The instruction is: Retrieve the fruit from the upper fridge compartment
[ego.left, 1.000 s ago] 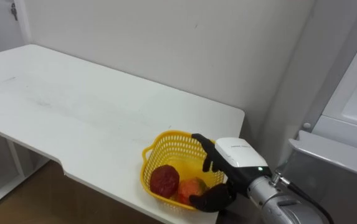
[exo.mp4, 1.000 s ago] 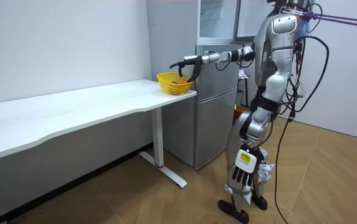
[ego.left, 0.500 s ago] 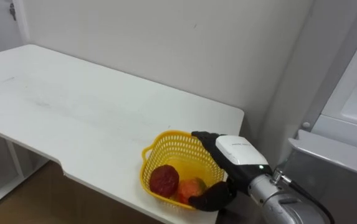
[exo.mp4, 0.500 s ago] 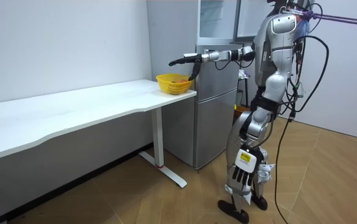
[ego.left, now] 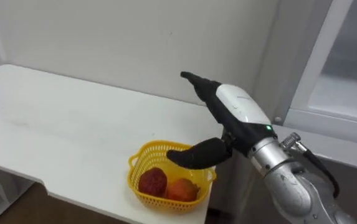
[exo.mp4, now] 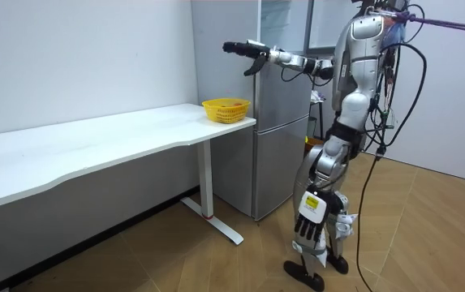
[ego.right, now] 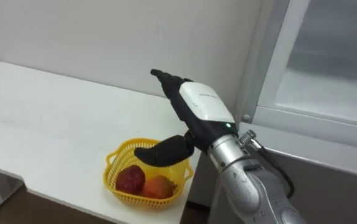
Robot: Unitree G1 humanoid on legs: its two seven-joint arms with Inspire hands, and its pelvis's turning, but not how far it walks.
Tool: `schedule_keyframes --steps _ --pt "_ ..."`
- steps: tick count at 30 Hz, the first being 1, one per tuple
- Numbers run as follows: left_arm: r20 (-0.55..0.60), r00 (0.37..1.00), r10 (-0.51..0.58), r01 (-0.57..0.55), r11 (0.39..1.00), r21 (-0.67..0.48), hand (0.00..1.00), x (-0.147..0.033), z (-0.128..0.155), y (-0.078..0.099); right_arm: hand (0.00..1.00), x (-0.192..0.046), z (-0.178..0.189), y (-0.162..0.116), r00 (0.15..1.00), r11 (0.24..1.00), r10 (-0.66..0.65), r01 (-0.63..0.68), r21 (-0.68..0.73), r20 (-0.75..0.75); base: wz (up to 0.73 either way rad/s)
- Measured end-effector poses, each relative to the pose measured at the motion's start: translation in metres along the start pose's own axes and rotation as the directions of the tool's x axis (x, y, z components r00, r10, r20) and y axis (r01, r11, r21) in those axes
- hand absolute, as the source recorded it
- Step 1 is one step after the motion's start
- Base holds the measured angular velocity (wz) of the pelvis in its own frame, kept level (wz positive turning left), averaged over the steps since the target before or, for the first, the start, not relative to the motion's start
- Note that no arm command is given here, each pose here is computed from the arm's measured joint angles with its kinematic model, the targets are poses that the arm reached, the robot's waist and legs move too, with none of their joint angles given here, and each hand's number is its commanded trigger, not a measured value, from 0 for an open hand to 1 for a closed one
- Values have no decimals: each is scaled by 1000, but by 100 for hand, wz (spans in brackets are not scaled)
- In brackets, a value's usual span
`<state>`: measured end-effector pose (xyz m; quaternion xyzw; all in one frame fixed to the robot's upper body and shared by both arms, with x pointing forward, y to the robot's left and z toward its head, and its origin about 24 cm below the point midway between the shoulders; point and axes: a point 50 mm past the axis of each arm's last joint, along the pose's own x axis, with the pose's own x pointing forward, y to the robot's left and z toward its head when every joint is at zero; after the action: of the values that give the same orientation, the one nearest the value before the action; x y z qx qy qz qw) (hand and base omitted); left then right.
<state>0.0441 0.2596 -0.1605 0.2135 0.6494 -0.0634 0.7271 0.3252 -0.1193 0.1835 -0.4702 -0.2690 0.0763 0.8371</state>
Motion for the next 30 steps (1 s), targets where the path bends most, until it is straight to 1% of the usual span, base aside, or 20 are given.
schedule_keyframes --steps 2,4,8,10,14,17,19,23,26,28,30 --pt "-5 1000 0 0 1000 -2 0 0 -2 -1 0 -1 6 -16 997 997 -75 75 7 25 -20" --pt "-11 1000 -5 5 1000 -2 0 0 -5 -2 0 -3 19 -36 980 983 -183 181 23 81 -26" --pt "-1 1000 2 -2 1000 -3 0 0 -5 -3 0 -9 38 -51 944 958 -286 280 60 165 -28" --pt "9 1000 6 -6 1000 -4 0 0 -1 -5 0 -16 44 -55 923 942 -333 318 106 191 -32" --pt "26 1000 4 -4 1000 -9 0 1 4 -8 0 -27 48 -64 903 922 -381 355 155 200 -24" --pt "24 1000 -1 2 1000 -16 0 1 0 -10 0 -34 47 -74 881 897 -430 394 200 195 -14" --pt "20 1000 -4 4 1000 -18 0 0 -3 -11 0 -41 44 -84 853 864 -489 447 231 180 -23" --pt "-11 1000 -17 17 1000 -22 0 -1 -17 -17 0 -52 39 -92 821 828 -548 504 245 163 -25" --pt "-9 1000 -20 19 1000 -24 0 -1 -18 -18 0 -66 35 -102 789 791 -598 555 257 137 -10" --pt "-4 1000 -19 19 999 -38 0 -2 -22 -19 0 -79 29 -109 752 750 -649 607 262 116 -18" --pt "-4 1000 -18 18 999 -45 0 -3 -25 -20 0 -86 25 -113 725 721 -682 643 260 98 -13"
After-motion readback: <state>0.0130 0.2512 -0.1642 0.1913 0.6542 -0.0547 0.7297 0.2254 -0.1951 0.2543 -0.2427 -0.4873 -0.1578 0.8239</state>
